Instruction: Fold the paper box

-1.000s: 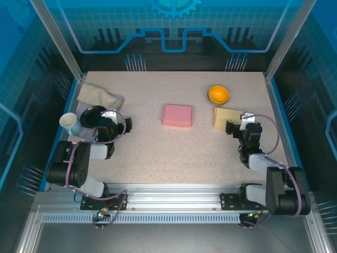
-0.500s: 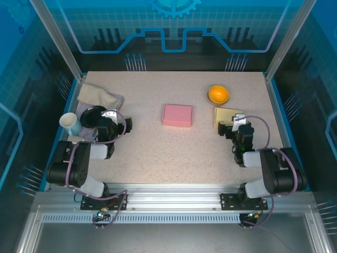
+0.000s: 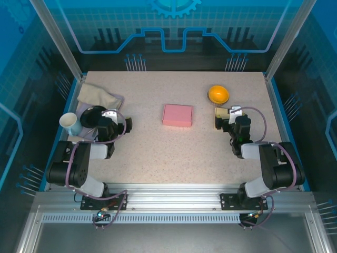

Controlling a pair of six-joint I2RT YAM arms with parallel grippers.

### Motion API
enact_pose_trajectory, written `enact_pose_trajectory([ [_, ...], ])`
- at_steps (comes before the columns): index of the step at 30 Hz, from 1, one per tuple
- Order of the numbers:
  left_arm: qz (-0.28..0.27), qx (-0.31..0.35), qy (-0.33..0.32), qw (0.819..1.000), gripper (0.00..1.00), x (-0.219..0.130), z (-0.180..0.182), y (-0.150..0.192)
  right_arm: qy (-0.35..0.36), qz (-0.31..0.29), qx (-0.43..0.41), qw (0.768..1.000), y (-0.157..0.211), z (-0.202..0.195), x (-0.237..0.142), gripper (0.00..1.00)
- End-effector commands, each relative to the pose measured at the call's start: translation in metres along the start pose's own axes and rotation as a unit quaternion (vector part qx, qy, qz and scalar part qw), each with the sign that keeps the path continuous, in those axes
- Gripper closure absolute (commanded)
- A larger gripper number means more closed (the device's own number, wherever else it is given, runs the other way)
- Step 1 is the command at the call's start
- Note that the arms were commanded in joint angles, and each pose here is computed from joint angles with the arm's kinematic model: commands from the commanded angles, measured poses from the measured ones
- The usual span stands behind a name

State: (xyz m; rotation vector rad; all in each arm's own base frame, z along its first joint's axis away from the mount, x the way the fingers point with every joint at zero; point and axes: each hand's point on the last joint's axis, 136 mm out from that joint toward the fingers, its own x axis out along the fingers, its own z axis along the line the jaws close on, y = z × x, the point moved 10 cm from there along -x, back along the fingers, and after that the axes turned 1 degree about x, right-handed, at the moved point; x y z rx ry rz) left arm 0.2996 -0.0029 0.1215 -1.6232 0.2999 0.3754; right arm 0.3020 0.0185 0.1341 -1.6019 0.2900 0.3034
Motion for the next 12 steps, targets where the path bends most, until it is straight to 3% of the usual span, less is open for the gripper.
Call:
enact_pose_trajectory([
  [1, -0.013, 0.005, 0.012, 1.000, 0.01, 0.0013, -0.0006, -0.0094, -0.001, 0.006, -0.004, 1.000, 0.0009, -0.0007, 0.0016, 0.00],
  [12, -0.008, 0.007, 0.021, 1.000, 0.01, 0.0020, -0.0009, -0.0088, -0.001, 0.005, -0.004, 1.000, 0.0006, -0.0005, 0.0018, 0.00],
])
